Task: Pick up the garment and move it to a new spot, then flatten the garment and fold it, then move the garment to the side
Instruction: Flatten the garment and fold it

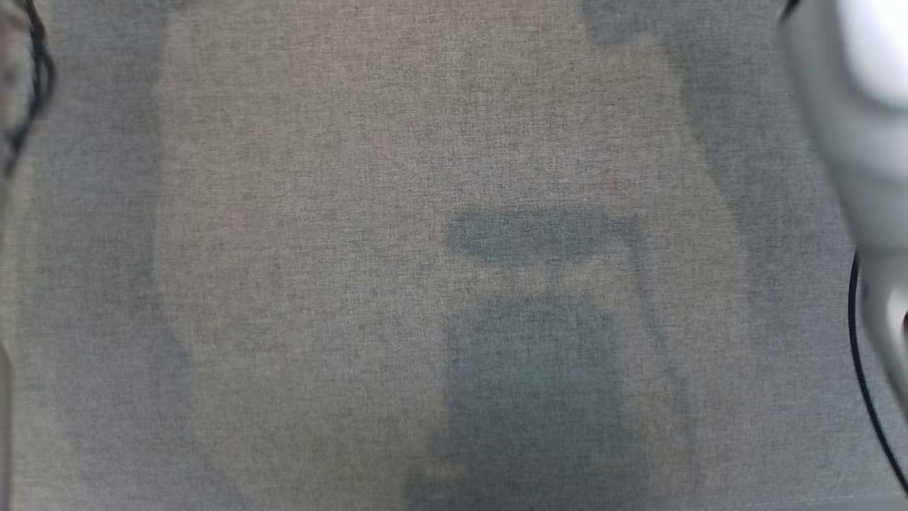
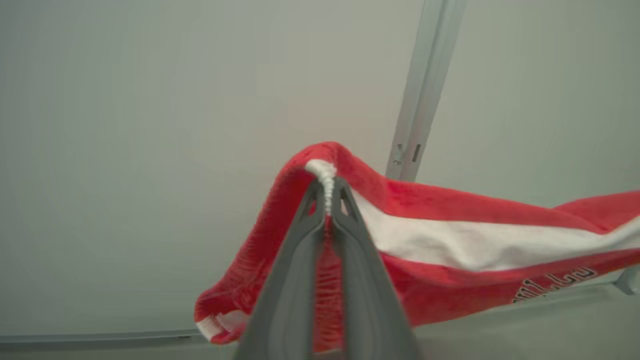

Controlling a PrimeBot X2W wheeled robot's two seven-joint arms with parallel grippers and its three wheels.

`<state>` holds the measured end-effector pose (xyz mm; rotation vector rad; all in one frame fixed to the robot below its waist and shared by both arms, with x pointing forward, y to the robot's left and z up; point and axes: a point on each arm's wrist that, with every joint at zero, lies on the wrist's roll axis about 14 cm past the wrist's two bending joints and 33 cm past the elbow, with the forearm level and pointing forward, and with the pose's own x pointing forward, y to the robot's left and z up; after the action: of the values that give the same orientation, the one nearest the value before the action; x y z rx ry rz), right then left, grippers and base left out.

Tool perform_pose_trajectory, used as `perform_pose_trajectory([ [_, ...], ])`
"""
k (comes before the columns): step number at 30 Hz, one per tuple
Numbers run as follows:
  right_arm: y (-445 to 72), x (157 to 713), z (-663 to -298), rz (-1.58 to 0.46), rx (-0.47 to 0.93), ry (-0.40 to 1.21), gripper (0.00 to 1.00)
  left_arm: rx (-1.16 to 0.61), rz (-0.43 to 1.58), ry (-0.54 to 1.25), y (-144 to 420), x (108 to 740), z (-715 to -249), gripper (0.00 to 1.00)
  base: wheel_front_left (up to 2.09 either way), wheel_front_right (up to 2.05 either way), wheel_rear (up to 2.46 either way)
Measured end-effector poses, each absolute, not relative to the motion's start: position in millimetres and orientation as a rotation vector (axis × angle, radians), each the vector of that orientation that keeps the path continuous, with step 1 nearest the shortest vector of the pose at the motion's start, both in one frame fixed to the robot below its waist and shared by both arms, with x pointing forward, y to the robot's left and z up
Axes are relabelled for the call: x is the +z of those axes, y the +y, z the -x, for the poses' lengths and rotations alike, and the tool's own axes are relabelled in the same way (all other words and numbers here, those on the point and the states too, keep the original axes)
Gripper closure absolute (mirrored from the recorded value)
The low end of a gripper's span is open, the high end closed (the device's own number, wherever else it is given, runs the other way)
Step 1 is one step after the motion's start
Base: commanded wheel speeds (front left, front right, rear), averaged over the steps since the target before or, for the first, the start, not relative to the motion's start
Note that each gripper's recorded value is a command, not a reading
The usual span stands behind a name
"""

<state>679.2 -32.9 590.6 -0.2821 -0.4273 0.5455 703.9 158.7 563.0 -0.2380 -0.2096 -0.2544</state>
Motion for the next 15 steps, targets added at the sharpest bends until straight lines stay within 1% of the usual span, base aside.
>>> perform_pose_trajectory([
  [1, -27, 570, -668, 0.284, 0.582, -0.4, 1.0, -0.271, 0.208, -0.177, 156, 542, -696, 1.0, 0.0, 0.0, 0.0],
  [2, -25, 552, -656, 0.277, 0.608, -0.372, 1.0, -0.267, 0.23, -0.147, 156, 523, -687, 1.0, 0.0, 0.0, 0.0],
  [5, -39, 498, -615, 0.253, 0.643, -0.254, 1.0, -0.283, 0.215, -0.021, 151, 462, -645, 1.0, 0.0, 0.0, 0.0],
  [8, -56, 463, -570, 0.21, 0.653, -0.143, 1.0, -0.274, 0.228, 0.08, 153, 422, -597, 1.0, 0.0, 0.0, 0.0],
  [11, -73, 448, -530, 0.193, 0.64, -0.068, 1.0, -0.26, 0.25, 0.154, 155, 401, -550, 1.0, 0.0, 0.0, 0.0],
  [15, -80, 453, -483, 0.209, 0.664, -0.041, 1.0, -0.259, 0.282, 0.191, 150, 401, -498, 1.0, 0.0, 0.0, 0.0],
])
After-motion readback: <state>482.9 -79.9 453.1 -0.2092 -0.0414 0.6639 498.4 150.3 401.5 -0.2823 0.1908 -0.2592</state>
